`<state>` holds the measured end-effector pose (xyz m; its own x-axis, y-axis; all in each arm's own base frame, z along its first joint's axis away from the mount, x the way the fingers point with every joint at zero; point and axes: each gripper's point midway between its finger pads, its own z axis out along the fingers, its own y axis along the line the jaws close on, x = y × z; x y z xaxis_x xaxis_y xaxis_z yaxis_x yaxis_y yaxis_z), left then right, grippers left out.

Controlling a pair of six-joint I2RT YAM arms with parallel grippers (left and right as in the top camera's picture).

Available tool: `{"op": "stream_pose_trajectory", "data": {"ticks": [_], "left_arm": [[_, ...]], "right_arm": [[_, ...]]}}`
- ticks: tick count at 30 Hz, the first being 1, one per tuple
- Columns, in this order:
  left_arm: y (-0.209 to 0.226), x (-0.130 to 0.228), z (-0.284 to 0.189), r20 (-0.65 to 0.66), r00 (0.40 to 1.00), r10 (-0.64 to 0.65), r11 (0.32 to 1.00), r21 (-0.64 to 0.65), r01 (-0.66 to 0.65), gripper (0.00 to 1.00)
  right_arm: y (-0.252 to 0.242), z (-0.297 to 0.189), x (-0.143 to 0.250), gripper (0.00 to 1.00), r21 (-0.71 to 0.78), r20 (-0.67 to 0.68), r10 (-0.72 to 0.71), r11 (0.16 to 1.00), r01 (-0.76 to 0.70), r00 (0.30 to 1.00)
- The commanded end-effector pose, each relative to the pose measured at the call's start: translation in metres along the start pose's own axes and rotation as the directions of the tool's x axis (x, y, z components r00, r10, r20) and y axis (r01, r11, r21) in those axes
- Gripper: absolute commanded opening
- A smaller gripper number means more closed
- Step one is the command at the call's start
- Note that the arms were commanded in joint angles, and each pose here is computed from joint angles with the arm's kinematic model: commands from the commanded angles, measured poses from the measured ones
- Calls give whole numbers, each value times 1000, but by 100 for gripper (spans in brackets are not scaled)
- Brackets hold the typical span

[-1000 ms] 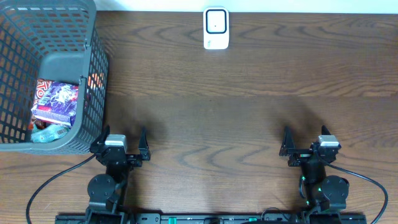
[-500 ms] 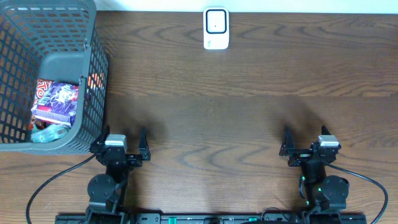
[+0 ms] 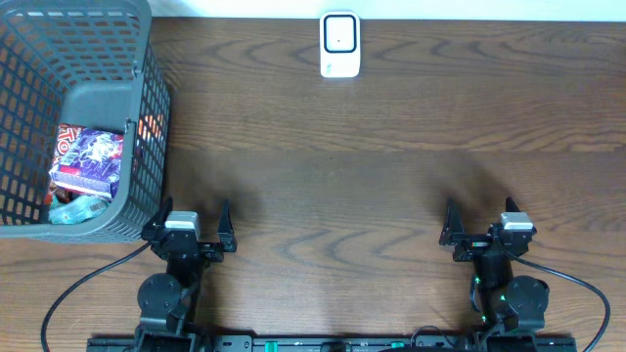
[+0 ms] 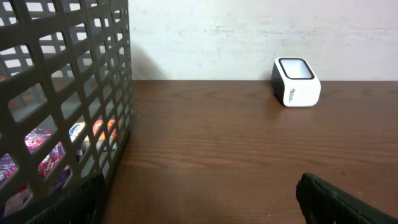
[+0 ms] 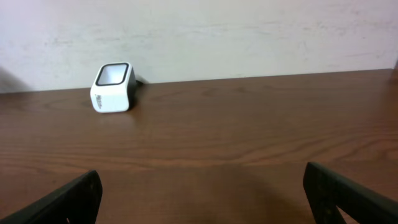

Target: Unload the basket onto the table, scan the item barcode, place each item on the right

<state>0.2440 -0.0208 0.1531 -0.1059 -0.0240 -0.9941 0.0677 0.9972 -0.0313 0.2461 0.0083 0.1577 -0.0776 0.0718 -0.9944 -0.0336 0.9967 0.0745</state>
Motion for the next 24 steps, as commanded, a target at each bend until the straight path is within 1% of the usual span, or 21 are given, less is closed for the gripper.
{"op": "stream_pose_trajectory", "data": {"ticks": [1,12,13,15,16,19,20,22,23,24], "left_arm": [[5,17,1,-53,998,15,1000,-26,-17,98],[5,16,1,-48,999,13,1000,-22,-15,98],[-1,15,1,-46,999,-16,1000,12,17,98],[-25,14,-1,-62,990,-130,980,143,138,98],[-40,12,-4,-83,977,-198,952,222,211,98],[-68,4,-13,-146,935,-323,858,372,355,98],[-74,0,-16,-155,925,-348,832,404,381,98],[-77,-12,-18,-136,912,-387,806,429,406,98],[-81,-28,-22,-101,903,-418,775,479,412,98],[-86,-40,-26,-66,906,-418,760,522,388,98]], "right_arm": [[-3,0,1,99,13,0,-11,1000,11,1000],[-3,0,1,99,13,0,-11,1000,11,1000],[-3,0,1,99,13,0,-11,1000,11,1000],[-3,0,1,99,13,0,-11,1000,11,1000],[-3,0,1,99,13,0,-11,1000,11,1000],[-3,0,1,99,13,0,-11,1000,11,1000],[-3,0,1,99,13,0,-11,1000,11,1000],[-3,0,1,99,13,0,-11,1000,11,1000],[-3,0,1,99,13,0,-11,1000,11,1000],[-3,0,1,99,13,0,-11,1000,11,1000]]}}
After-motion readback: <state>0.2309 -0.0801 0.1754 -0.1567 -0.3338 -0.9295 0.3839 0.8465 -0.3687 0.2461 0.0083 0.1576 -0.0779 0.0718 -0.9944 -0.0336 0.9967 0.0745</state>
